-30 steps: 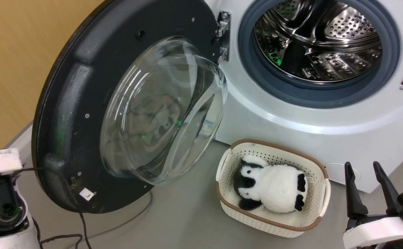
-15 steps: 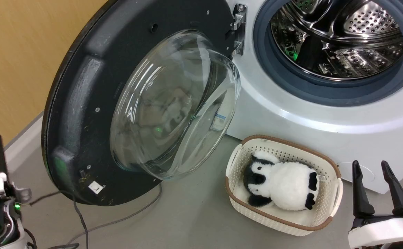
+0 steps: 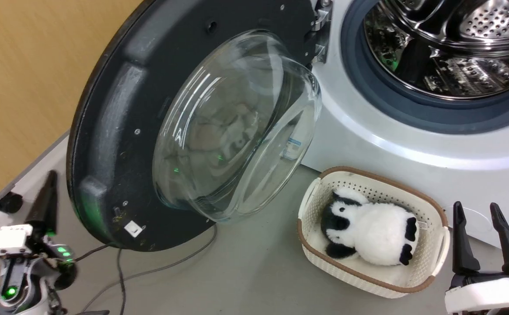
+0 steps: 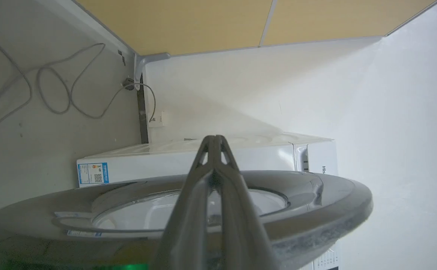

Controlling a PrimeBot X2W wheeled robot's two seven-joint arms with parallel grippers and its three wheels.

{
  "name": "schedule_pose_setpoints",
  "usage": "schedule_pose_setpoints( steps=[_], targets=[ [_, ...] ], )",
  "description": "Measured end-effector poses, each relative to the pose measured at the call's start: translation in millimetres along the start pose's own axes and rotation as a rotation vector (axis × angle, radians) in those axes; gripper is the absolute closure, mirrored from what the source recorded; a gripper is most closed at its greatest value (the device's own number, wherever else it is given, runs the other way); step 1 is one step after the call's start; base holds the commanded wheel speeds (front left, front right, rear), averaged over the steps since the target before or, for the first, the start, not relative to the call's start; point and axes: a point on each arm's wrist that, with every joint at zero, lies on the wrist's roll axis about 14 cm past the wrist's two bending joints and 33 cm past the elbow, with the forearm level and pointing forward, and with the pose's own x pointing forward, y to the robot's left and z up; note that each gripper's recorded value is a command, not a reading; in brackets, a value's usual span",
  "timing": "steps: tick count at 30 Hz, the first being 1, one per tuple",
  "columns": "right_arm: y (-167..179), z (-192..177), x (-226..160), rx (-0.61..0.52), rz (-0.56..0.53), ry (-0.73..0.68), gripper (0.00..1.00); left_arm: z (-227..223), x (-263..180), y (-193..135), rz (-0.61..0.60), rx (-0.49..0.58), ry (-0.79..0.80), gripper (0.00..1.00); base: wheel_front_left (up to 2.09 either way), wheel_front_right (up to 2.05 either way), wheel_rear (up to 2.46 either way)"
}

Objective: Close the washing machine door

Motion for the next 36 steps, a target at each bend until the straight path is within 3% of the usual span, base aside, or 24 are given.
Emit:
schedule_pose_setpoints(
  steps=[11, 28, 36],
  targets=[
    [10, -1, 11, 0.028, 0.025, -0.020, 0.00, -57, -18, 0, -0.045, -0.141, 0.242, 1.00, 0.00, 0.00, 0.00],
    [-4, 5, 7, 0.071, -0.023, -0.052, 0.00, -236, -109, -34, -0.168, -0.057, 0.886, 1.00, 0.00, 0.00, 0.00],
    [-36, 18, -12, 0.050, -0.119, -0.081, 0.00, -312, -133, -55, -0.243, -0.035, 1.094, 1.00, 0.00, 0.00, 0.00]
  ],
)
